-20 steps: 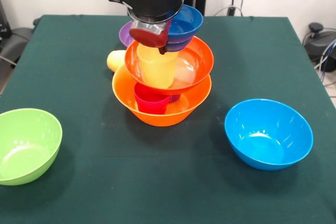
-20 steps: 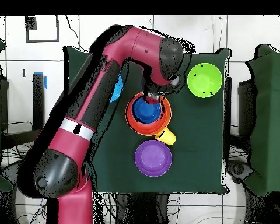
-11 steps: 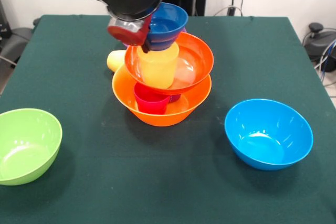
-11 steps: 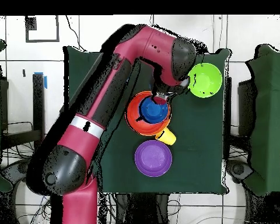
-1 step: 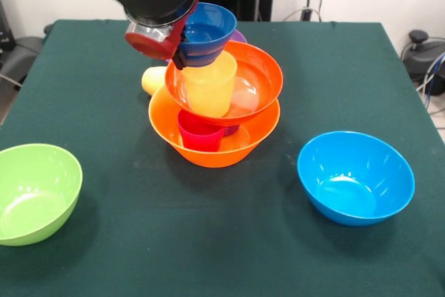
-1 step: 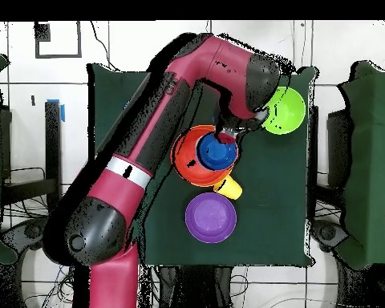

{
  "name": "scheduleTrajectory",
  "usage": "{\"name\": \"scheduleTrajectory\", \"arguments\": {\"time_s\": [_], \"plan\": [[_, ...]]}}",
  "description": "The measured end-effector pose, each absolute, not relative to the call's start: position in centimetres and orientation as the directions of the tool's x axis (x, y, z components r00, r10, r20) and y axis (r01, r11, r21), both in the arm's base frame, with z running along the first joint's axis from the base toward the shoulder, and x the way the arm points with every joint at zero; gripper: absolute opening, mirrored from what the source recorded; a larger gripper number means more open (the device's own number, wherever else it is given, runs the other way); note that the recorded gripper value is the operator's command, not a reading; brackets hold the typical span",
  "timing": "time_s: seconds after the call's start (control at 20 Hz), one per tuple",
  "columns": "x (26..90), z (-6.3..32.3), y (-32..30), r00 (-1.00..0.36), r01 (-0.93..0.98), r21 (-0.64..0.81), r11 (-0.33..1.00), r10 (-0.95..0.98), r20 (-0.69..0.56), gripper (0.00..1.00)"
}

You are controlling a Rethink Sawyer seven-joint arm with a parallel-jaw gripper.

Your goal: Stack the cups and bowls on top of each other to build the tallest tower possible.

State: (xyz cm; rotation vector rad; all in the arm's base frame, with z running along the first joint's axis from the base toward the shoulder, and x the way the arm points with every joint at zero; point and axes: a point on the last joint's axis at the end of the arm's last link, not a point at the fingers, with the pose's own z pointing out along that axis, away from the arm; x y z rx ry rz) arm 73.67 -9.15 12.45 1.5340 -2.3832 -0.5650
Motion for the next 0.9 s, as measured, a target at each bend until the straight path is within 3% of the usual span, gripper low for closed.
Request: {"name": "scheduleTrajectory", "arguments": {"time_s": [0.9], "plan": [[73.8,12.4,-8.1,-0.401,-0.818,0.45,0.358,-0.916,0.001,0.0]]}}
